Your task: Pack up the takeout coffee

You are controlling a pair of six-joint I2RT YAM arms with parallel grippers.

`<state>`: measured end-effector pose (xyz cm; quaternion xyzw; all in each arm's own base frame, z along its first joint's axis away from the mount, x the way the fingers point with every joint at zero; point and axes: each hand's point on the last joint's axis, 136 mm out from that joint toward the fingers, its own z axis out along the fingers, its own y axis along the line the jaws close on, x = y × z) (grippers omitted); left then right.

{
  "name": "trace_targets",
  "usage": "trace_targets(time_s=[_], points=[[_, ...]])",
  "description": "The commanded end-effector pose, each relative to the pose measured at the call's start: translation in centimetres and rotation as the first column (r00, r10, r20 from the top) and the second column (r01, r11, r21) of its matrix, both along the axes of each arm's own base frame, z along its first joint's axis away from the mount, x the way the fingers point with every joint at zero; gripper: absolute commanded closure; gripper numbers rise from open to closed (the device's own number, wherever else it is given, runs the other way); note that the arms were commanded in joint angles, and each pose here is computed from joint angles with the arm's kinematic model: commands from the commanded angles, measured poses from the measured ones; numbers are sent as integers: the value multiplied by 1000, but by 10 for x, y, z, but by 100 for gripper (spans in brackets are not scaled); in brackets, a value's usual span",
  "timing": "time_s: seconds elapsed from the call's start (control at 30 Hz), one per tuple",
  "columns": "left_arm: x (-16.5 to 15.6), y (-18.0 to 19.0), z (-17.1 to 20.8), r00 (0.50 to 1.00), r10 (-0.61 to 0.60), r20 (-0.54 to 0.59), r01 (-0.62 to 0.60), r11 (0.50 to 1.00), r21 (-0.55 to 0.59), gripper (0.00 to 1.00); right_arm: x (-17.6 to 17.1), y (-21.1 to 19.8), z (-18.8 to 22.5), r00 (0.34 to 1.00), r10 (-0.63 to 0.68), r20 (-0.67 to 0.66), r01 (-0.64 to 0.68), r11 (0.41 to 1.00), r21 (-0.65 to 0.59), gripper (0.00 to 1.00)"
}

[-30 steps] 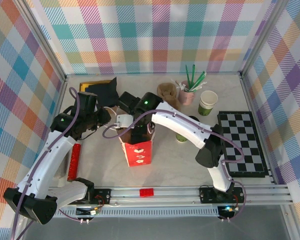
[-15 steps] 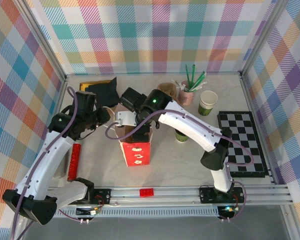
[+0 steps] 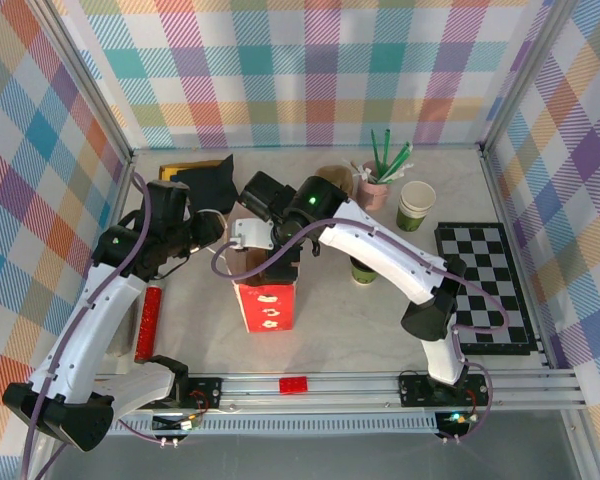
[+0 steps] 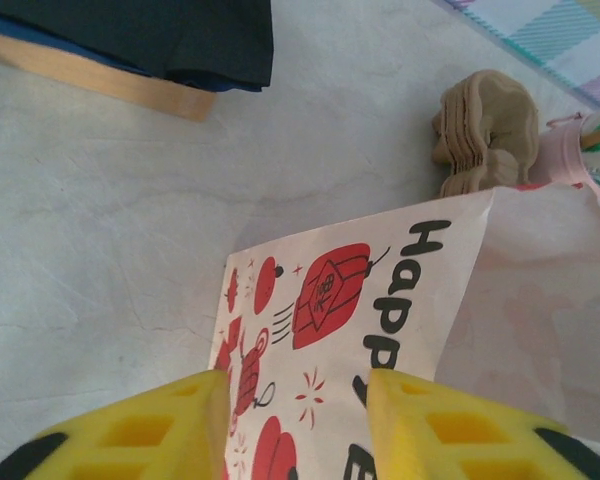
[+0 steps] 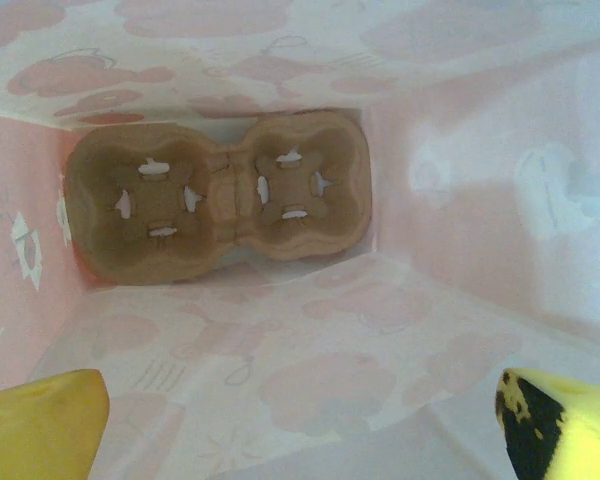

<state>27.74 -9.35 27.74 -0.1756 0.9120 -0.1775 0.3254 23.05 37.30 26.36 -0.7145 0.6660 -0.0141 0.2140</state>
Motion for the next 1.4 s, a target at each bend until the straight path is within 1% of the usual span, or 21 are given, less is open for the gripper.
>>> trace_targets(time_s=[0.0,0.17,0.27,0.4,0.6,0.83,0.93,1.17,1.23,1.37], points=[[-3,7,12,1000,12,24,-12,1000,7,48,-4,-5,13,1000,-20,16,20,1000,12,1],[-4,9,14,1000,14,19,-15,1000,19,33,-7,-7,22,999,-36,12,36,999,41,1],[-6,10,17,1000,13,23,-14,1000,25,27,-8,-5,31,998,-55,10,54,996,76,1],[-8,13,21,1000,14,28,-15,999,35,25,-15,-2,48,997,-73,-23,76,986,151,1],[-9,12,26,999,5,33,-6,999,32,24,-20,-4,69,994,-102,-42,109,968,224,1],[-11,13,22,1000,3,24,-4,999,38,23,-23,-14,67,991,-125,-46,132,972,197,1],[-13,15,23,1000,4,22,-5,999,52,23,-23,-16,71,988,-146,-50,153,965,212,1],[-16,19,29,1000,-2,25,0,997,82,21,-19,-22,96,964,-258,-56,263,916,302,1],[-17,21,33,1000,-3,31,0,996,90,21,-14,-27,104,949,-312,-50,310,890,333,1],[-17,23,42,999,-12,32,8,993,115,20,-5,-37,127,906,-419,-55,401,814,421,1]])
